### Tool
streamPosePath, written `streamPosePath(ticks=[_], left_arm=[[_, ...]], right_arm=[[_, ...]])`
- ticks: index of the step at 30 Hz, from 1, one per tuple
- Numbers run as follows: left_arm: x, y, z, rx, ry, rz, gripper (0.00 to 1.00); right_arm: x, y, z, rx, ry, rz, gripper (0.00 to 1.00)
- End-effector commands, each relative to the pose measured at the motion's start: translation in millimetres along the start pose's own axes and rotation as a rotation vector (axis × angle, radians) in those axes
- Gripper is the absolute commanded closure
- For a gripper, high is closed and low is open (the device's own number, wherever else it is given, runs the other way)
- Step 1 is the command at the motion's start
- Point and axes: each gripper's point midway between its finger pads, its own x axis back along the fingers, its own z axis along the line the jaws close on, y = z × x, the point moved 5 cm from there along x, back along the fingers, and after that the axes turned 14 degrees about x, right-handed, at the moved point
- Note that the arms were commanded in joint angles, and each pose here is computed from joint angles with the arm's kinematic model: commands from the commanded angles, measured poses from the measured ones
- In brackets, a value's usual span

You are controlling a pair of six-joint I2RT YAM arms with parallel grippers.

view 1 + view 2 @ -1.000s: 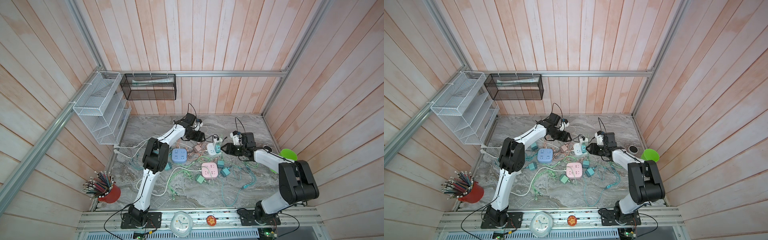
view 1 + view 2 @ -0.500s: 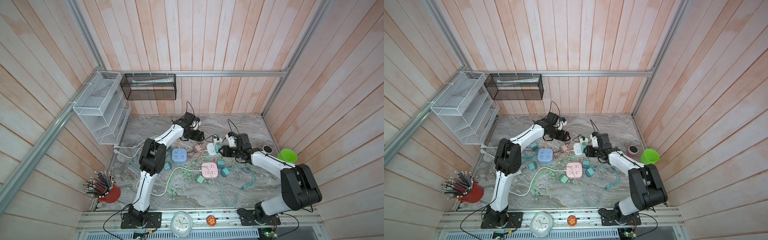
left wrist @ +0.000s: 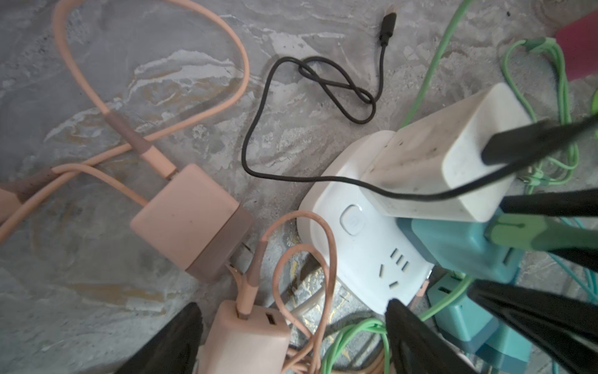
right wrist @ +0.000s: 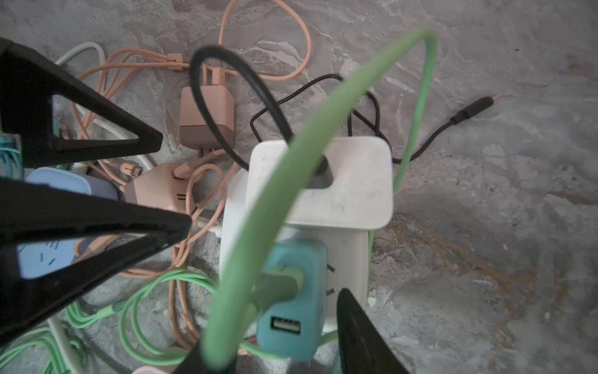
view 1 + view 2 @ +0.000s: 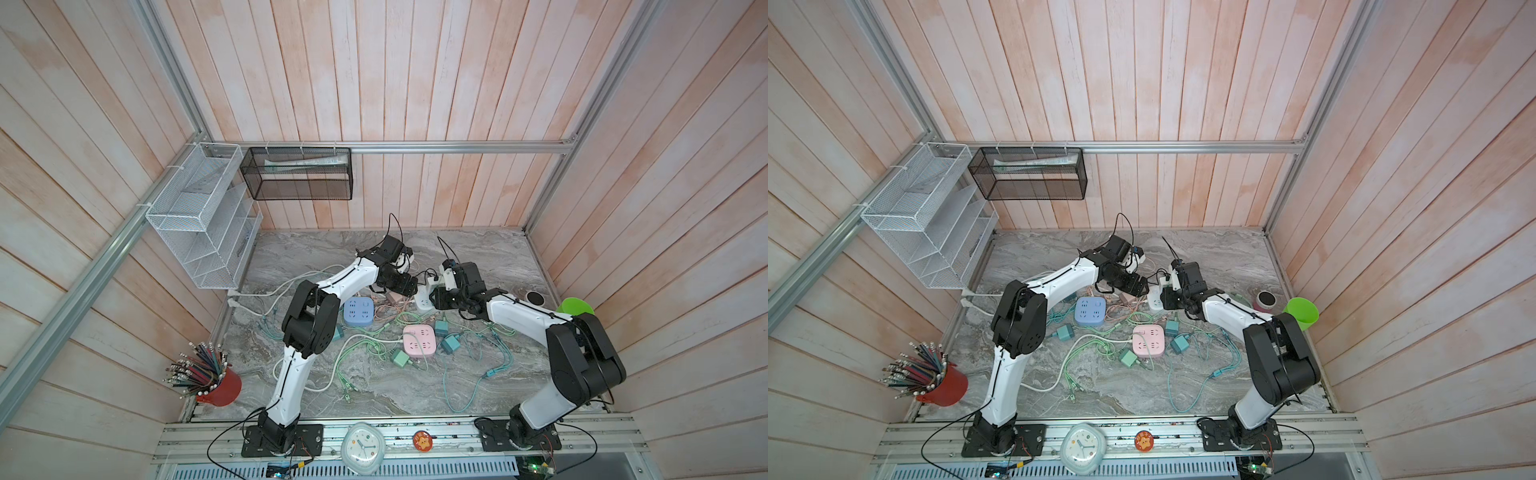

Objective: Pull the plug off the socket

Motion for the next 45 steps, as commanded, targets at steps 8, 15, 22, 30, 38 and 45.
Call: streamPosePath(ticks=[8,15,22,30,38,45], left_arm=[[-10,-5,-4,-0.019,0.002,0.009,0.09],[-18,-5,-7,-0.020,-0.002,0.015,0.10],[-28,-8,-6,0.011,0.002,0.038,0.09],[-32,-6,-10,0.023,-0.005,0.043,0.09],[-38,-7,-8,0.032,0.023,0.049,0.10],[-45,-14,-3,0.033,0.049,0.069,0.10]], right_arm=[[-13,-2,1,0.035,-0.056,0.057,0.59],[-20,-9,2,0.034,-0.058,0.087,0.61],[-23,-11,0,0.055,-0.085,0.116,0.64],[-21,-18,-1,0.087,-0.111,0.149,0.64],[-19,-19,1,0.128,-0.145,0.165,0.61],[-17,-12,0,0.122,-0.155,0.137,0.68]])
